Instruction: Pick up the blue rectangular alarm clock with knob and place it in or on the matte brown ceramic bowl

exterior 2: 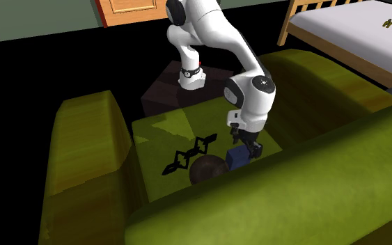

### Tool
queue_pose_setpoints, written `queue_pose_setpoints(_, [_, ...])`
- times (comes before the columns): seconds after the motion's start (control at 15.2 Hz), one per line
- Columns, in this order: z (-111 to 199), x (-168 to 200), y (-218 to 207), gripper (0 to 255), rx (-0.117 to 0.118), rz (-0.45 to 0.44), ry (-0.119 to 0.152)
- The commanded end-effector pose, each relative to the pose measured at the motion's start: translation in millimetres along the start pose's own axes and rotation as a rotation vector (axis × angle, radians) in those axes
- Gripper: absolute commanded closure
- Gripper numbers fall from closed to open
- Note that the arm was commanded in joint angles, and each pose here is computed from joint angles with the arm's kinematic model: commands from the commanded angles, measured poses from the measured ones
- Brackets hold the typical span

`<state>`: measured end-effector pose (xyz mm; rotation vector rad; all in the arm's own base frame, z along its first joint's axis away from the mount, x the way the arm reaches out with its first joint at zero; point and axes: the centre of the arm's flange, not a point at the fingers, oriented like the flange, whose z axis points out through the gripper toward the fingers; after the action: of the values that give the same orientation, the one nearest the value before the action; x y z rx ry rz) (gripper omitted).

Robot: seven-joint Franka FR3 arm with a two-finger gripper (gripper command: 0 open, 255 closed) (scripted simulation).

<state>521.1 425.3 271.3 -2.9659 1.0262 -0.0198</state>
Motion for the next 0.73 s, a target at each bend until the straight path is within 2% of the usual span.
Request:
queue_pose_setpoints(0.0, [10.6,0.7,-0.9,0,0.0,0.001,0.0])
queue_pose_setpoints(0.2, [24.2,0.6,-0.9,0,0.0,0.001,0.0])
queue_pose_setpoints(0.66, [24.2,0.7,-0.9,0,0.0,0.001,0.0])
